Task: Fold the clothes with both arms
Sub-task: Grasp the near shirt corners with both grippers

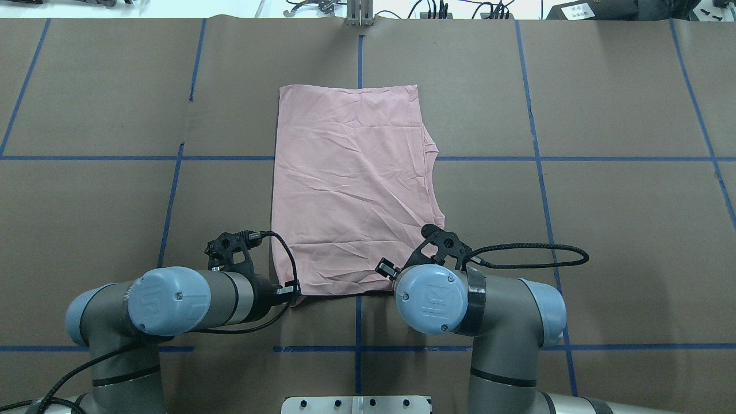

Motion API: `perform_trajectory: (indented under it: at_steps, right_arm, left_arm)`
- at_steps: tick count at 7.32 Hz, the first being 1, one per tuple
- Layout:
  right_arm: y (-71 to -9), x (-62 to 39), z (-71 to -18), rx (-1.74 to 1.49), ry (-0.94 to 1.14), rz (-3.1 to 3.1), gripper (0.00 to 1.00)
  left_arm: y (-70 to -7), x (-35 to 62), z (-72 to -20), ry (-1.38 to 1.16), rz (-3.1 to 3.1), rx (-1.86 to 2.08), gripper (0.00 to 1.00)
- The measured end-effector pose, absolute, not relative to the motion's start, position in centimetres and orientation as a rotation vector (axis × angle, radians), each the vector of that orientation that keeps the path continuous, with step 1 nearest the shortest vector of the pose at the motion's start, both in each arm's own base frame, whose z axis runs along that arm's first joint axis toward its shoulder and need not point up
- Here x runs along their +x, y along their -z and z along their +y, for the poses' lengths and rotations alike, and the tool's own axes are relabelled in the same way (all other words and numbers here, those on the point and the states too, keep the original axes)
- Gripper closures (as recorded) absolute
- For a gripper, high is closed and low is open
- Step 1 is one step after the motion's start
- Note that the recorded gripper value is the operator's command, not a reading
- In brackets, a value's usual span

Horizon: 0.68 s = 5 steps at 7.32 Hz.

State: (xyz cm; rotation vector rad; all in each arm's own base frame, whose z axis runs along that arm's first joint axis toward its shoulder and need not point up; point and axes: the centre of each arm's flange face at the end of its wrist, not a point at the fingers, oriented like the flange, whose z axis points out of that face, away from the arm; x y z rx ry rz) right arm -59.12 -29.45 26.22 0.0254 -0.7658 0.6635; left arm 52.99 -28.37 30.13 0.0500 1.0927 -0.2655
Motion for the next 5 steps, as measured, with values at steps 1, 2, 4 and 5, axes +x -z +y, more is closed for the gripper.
perform_trajectory:
  at_steps: [1, 2, 4, 5]
  right_arm:
    - [-26.4, -59.35, -29.56, 0.028, -0.665, -0.759, 0.38]
    - [-26.63, -59.56, -29.62, 0.03, -0.666, -0.752, 0.41]
    - [-27.05, -59.88, -29.67, 0.031, -0.666, -0.741, 0.83]
    - [-27.09, -59.91, -29.66, 0.031, -0.666, -0.739, 1.0]
  left_arm:
    - [-30.13, 52.97, -28.4, 0.266, 1.093, 0.051, 1.0]
    - [-30.14, 52.96, -28.4, 0.266, 1.093, 0.051, 1.0]
    - [-30.13, 52.97, -28.38, 0.266, 1.093, 0.051, 1.0]
    - [-30.12, 52.97, -28.39, 0.266, 1.093, 0.051, 1.0]
